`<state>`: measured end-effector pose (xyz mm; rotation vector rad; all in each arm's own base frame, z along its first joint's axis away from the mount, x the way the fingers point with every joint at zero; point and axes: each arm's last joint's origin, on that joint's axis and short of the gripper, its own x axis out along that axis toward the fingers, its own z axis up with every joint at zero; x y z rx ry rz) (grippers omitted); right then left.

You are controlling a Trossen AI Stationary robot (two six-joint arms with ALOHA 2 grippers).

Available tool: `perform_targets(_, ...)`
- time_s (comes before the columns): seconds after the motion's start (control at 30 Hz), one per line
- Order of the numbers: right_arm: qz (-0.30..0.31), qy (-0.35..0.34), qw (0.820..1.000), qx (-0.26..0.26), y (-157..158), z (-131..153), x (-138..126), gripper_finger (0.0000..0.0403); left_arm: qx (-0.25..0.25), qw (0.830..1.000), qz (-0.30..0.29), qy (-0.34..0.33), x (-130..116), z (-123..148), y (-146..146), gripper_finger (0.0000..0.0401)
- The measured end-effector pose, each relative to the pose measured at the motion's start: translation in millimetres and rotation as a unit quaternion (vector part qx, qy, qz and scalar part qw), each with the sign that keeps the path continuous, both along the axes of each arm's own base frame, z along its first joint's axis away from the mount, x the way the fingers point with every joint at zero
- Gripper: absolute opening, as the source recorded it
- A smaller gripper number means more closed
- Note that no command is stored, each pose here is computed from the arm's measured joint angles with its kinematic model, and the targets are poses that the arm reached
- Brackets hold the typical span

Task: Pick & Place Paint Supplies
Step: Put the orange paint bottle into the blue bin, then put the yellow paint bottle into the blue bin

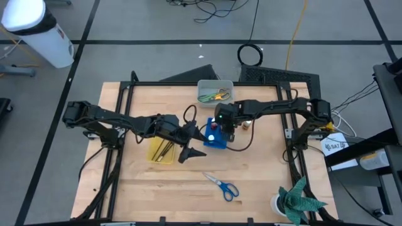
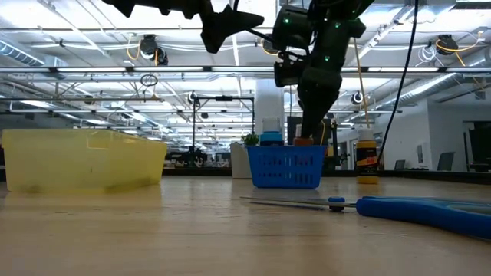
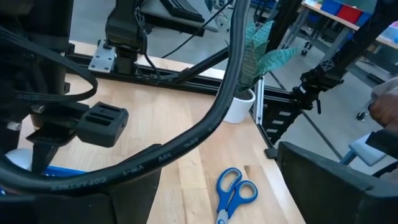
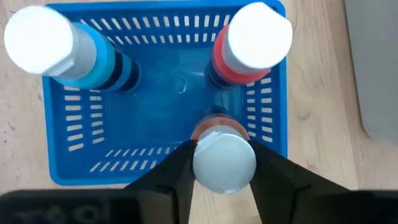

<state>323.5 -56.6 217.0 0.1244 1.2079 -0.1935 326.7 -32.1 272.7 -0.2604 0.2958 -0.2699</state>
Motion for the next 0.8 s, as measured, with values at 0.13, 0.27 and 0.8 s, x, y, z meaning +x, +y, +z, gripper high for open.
perform_targets(0.13, 0.0, -0.007, 1.0, -0.002, 0.0, 1.7, -0.3, 0.0176, 0.0, 1.0, 0.0, 0.0, 0.0, -0.1, 0.0, 0.0331)
perform_targets(0.27, 0.0, -0.015, 1.0, -0.004, 0.4, 6.6, -2.1, 0.0205, 0.0, 1.0, 0.0, 0.001, 0.0, -0.1, 0.0, 0.0323)
perform_targets(0.8, -0.09, 0.017, 0.991, -0.097, -2.0, 70.9, -73.9, 0.0201, 0.0, 1.0, 0.001, 0.011, -0.5, -2.1, -0.2, 0.0328)
